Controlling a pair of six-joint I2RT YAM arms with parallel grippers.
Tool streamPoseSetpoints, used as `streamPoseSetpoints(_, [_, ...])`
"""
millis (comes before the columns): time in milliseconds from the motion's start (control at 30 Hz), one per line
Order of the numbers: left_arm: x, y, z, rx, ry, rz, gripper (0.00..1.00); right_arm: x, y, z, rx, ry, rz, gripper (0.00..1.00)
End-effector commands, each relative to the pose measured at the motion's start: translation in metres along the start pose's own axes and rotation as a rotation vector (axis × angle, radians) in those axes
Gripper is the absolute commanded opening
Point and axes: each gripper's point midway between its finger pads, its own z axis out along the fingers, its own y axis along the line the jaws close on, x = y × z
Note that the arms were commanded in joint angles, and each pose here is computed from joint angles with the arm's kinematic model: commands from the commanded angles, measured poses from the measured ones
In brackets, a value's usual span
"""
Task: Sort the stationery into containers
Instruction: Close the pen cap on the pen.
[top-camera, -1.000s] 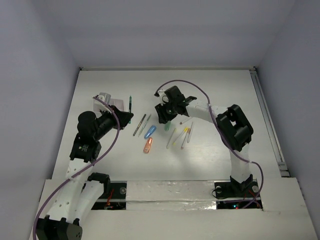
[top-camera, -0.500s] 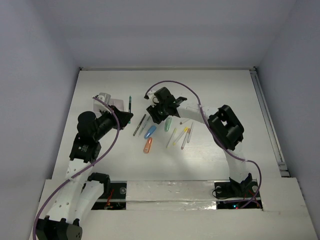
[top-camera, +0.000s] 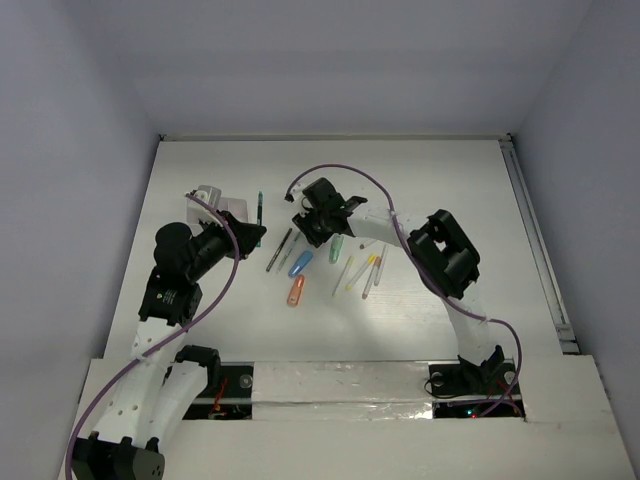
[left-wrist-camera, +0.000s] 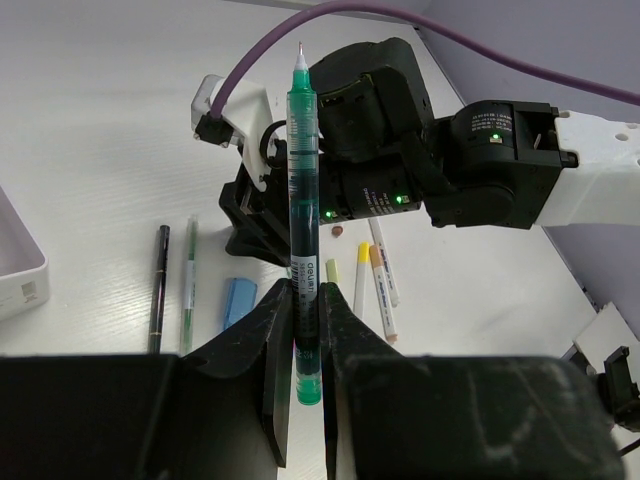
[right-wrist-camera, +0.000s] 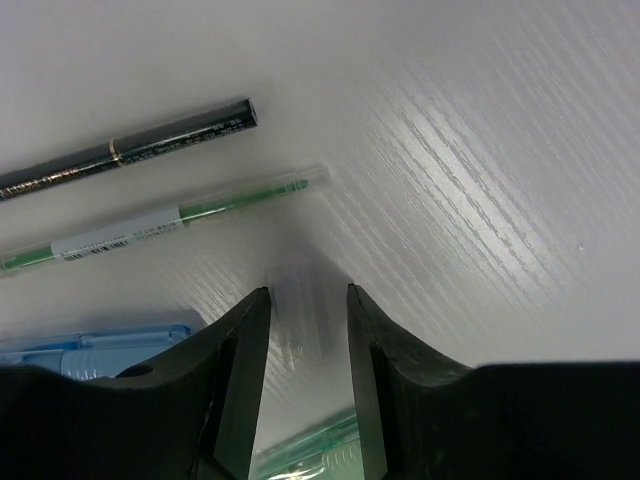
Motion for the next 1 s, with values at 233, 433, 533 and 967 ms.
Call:
streamPoseSetpoints(233, [-0.028, -0.017, -0.005, 0.040, -0.075, 0.057, 0.00, -0.009, -0.009, 0.001, 0.071, -0.010, -0.017, 0.22])
streamPoseSetpoints(433, [-0.028, -0.017, -0.005, 0.044, -0.075, 0.056, 0.00, -0.015, -0.013, -0.001, 0.095, -0.039, 0.006, 0.00])
streamPoseSetpoints(533, [-0.026, -0.017, -0.004, 0.046, -0.072, 0.053, 0.00, -0.029, -0.018, -0.013, 0.132, -0.100, 0.037, 0.00])
streamPoseSetpoints(967, [-0.016, -0.039, -0.002, 0.197, -0.037, 0.031, 0.00, -0.137, -0.012, -0.133, 0.055, -0.699, 0.519, 0.00])
